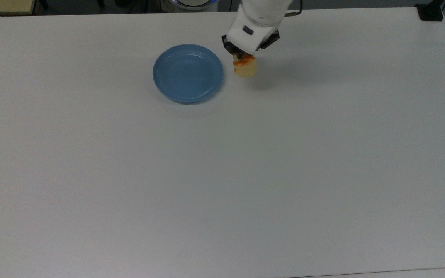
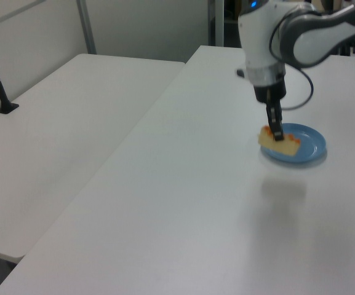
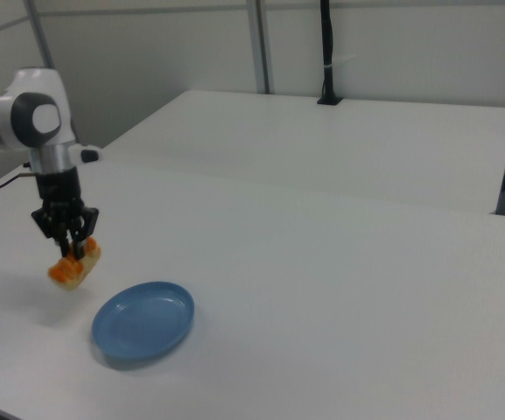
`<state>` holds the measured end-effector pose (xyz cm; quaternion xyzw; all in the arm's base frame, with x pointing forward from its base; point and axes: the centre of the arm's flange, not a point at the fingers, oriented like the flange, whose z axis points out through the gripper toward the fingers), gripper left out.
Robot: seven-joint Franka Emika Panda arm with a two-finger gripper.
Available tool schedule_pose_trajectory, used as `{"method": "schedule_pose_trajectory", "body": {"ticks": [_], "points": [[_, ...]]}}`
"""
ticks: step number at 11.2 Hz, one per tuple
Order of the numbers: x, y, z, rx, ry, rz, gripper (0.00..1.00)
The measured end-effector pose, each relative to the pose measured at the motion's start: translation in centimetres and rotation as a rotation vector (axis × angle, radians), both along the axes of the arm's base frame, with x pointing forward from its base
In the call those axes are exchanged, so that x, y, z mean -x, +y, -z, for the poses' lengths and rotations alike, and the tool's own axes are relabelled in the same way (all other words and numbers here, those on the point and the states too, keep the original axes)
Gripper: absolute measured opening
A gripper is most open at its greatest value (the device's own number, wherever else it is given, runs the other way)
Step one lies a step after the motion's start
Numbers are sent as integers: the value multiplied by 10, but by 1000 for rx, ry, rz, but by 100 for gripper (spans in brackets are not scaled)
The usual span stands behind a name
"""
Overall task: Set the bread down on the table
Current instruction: 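Lift the bread roll off the plate and carry it beside the plate, then lower the bread roll onto the table and open the gripper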
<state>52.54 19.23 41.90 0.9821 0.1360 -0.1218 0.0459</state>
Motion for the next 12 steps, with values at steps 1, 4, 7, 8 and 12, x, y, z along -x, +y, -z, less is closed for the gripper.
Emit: {"method": "schedule_pose_trajectory", "body": {"ticks": [1,4,7,8,12], "points": [[6,25,20,17,26,-27,29],[14,64,69,56,61,-41,32],[15,77,98,83,73,-12,70],[12,75,93,81,62,1,84],[-32,8,-22,1,-111,154,100]]}}
